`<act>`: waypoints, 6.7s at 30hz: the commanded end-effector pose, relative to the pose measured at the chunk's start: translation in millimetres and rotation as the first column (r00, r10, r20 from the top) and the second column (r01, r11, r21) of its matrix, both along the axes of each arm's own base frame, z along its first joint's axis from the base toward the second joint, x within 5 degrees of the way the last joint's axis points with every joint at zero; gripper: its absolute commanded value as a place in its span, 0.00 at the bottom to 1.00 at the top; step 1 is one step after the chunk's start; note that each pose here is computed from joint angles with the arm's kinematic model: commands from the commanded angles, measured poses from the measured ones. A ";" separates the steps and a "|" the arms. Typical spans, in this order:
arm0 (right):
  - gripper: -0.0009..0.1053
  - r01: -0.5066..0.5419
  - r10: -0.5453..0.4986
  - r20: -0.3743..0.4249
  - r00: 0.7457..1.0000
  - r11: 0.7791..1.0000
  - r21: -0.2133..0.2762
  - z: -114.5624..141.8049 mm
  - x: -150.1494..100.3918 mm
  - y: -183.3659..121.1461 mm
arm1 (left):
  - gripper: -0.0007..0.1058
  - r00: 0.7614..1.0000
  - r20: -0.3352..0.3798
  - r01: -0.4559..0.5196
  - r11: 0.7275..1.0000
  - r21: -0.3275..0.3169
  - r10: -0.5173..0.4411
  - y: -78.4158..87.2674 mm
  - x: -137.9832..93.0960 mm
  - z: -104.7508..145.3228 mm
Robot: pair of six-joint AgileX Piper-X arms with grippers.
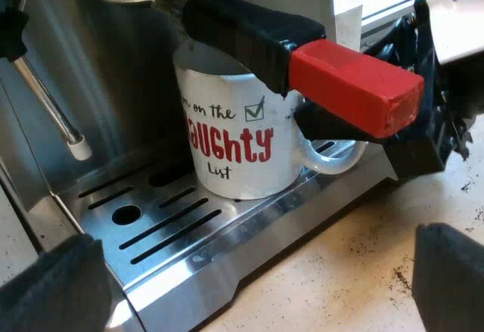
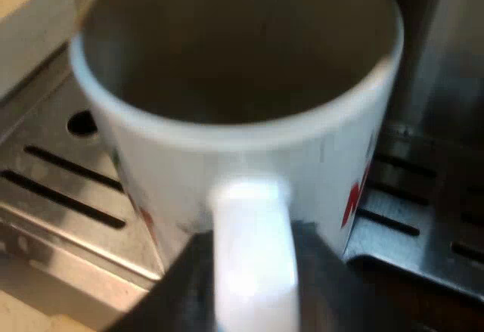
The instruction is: Place mug into machine
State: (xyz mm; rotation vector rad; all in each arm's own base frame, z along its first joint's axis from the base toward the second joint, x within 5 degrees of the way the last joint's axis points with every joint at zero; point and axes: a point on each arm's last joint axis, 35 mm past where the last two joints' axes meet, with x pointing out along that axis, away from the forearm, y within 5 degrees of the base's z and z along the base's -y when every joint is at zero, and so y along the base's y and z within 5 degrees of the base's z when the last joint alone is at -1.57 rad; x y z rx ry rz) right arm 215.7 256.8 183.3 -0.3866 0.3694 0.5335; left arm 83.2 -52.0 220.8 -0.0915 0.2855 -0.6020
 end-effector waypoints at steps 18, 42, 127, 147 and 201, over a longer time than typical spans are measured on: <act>0.52 -0.020 0.021 -0.006 1.000 0.997 0.068 -7.0 -48.2 -16.9 | 0.77 1.000 0.005 0.004 1.000 -0.017 -0.004 -0.3 -0.2 1.9; 0.36 0.065 -0.081 0.090 0.993 0.984 0.164 -23.3 10.3 18.0 | 0.77 1.000 0.005 0.004 1.000 -0.017 -0.004 -0.3 -0.2 1.9; 0.01 0.190 -0.223 0.242 0.944 0.970 0.153 124.3 -1.9 51.8 | 0.77 0.989 0.137 0.065 0.993 -0.097 -0.051 17.8 -35.3 114.4; 0.55 0.139 -0.165 0.183 0.969 0.980 0.145 137.9 -19.8 43.1 | 0.77 0.991 0.122 0.065 0.995 -0.072 -0.056 17.9 -35.5 111.4; 0.84 0.511 -0.510 -0.050 0.859 0.860 0.009 212.3 -186.7 -258.4 | 0.77 0.767 -0.104 -0.630 0.774 0.063 0.633 54.6 -58.8 171.4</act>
